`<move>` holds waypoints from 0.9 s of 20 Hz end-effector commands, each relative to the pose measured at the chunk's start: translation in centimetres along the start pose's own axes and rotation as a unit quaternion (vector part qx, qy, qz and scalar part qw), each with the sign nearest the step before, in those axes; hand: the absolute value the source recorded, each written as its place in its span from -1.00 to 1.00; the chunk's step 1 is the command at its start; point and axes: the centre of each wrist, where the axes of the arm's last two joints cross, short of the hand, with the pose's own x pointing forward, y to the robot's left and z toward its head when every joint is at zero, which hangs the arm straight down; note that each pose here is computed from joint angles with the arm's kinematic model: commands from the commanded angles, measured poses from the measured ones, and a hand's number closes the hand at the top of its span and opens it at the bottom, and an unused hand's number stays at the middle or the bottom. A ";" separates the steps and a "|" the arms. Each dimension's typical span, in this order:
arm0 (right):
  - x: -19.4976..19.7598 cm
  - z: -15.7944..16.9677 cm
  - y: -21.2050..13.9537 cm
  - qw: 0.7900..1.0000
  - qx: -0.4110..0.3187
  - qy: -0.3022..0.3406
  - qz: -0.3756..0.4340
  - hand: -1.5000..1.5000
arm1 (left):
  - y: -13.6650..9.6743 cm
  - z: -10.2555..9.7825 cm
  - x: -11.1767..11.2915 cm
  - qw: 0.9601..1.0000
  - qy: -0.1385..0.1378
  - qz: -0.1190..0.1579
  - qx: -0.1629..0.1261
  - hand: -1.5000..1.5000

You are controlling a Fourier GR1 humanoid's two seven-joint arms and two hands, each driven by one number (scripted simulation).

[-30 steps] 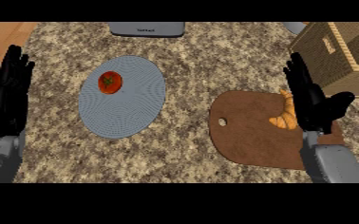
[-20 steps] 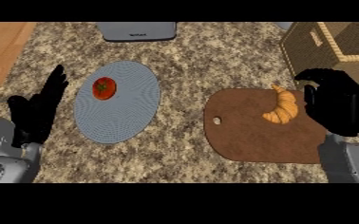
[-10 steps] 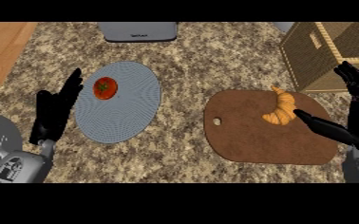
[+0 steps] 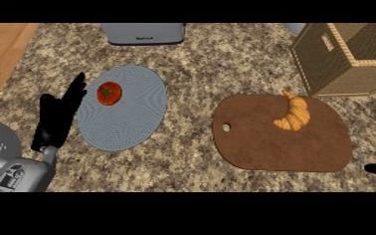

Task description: Pick the croissant from the cutting board and place it in the basket

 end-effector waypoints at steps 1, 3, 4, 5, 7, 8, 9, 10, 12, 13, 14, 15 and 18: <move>2.3 0.7 -1.7 0.995 0.100 0.028 0.011 -1.00 | -0.2 0.0 0.5 1.000 -0.004 -0.009 -0.011 0.00; 4.1 0.7 -3.7 0.992 0.119 0.028 0.012 -1.00 | -0.5 0.6 0.7 1.000 -0.002 0.006 -0.014 0.00; 4.3 1.1 -3.3 0.992 0.121 0.028 -0.003 -1.00 | -0.1 -0.5 -1.4 1.000 0.000 0.000 -0.005 0.00; 4.1 1.0 -3.4 0.993 0.116 0.030 -0.005 -1.00 | -1.6 -1.3 0.4 1.000 -0.007 -0.005 -0.012 0.00; 4.4 0.9 -3.7 0.992 0.118 0.048 -0.001 -1.00 | 1.2 -0.6 -0.5 1.000 -0.003 -0.001 -0.012 0.00; 3.2 1.5 -3.4 0.993 0.111 0.046 -0.016 -1.00 | 0.4 -1.6 1.6 1.000 -0.009 -0.003 -0.008 0.00; 4.4 0.2 -2.3 0.994 0.101 0.048 -0.012 -1.00 | 1.3 -0.9 -1.0 1.000 -0.008 -0.004 -0.013 0.00; 2.9 1.8 -2.0 0.994 0.092 0.051 -0.011 -1.00 | 0.2 -1.3 0.5 1.000 0.000 0.001 -0.016 0.00; 2.9 3.5 -3.0 0.994 0.082 0.066 -0.013 -1.00 | -0.3 -0.9 0.2 1.000 -0.004 0.007 -0.016 0.00; 2.7 1.9 -1.0 0.995 0.073 0.063 -0.012 -1.00 | -1.0 -0.4 0.1 1.000 -0.006 -0.008 -0.015 0.00; 3.8 1.4 -1.5 0.997 0.052 0.055 -0.012 -1.00 | -0.3 -0.5 1.1 1.000 -0.017 0.003 -0.017 0.00; 3.5 0.9 -1.5 0.998 0.038 0.056 -0.012 -1.00 | -1.1 -2.4 0.0 1.000 -0.003 -0.004 -0.015 0.00; 0.9 1.9 -0.2 0.998 0.025 0.062 -0.007 -1.00 | -1.0 -0.6 1.3 1.000 -0.009 -0.002 -0.016 0.00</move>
